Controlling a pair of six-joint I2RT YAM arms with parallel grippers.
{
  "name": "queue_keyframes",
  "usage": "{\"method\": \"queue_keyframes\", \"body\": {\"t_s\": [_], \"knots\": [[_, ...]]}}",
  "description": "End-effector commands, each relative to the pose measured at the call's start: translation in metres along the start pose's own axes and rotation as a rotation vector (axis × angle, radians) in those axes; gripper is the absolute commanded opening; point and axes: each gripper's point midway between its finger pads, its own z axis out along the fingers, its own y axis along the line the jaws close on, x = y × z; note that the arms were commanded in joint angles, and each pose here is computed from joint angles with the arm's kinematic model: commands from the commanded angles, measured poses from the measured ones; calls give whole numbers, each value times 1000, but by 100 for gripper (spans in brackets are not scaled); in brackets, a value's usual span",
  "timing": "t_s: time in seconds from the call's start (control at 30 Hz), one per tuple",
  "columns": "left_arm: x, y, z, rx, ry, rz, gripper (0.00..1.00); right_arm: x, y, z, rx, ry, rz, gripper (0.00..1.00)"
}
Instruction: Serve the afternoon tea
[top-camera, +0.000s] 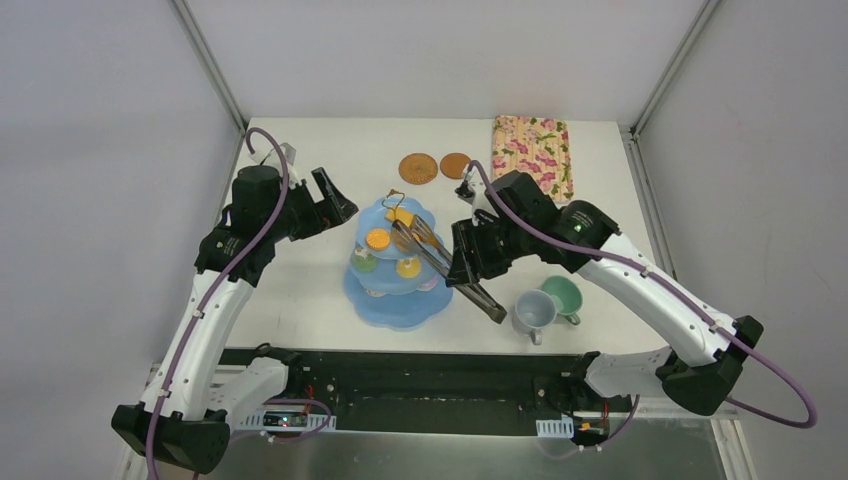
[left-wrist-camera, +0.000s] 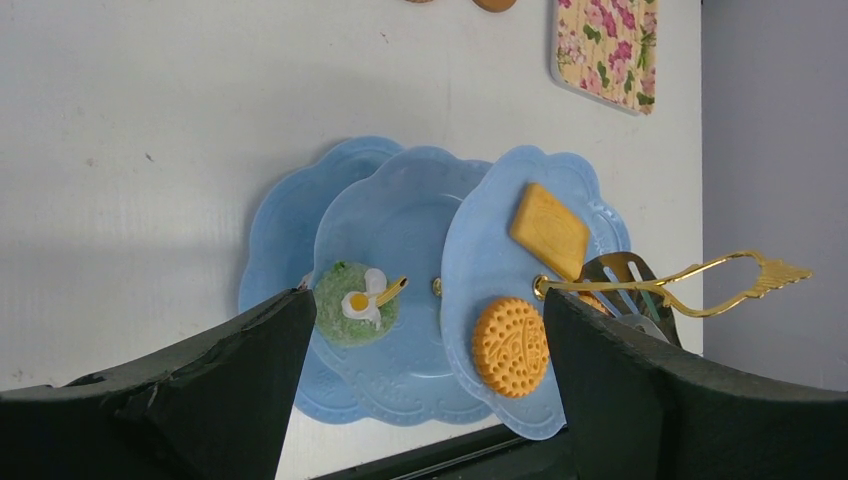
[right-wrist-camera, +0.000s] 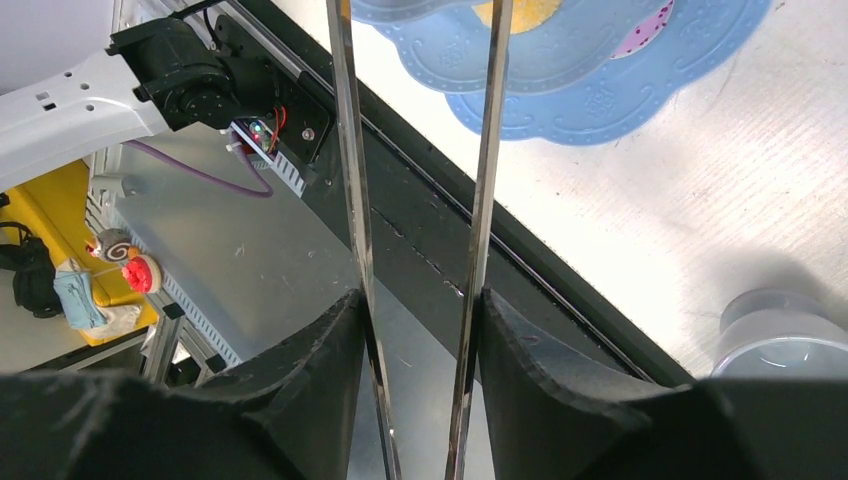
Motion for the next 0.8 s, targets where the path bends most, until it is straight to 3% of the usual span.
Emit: {"method": "queue_keyframes", "body": {"t_s": [0.0,0.17,0.33,0.5,0.67,0.77], "knots": [[-6,-10,3,38,-19,8,88,-17,12,-13,-19,-78,-35,47],[-6,-9,5,38,-16,12,88,-21,14,-19,-30,-113,-41,51],[-6,-8,7,33,-15,24,88,-24,13,-36,-17,-182,-45,47],[-8,-4,4,11,-26,52,88,-24,0,-77,35,-370,-4,39],[-8,-1,4,1,-26,67,88,-28,-46,-93,232,-528,83,28],[-8,0,5,1,-28,76,89,-44,-63,-94,318,-615,93,28]]}}
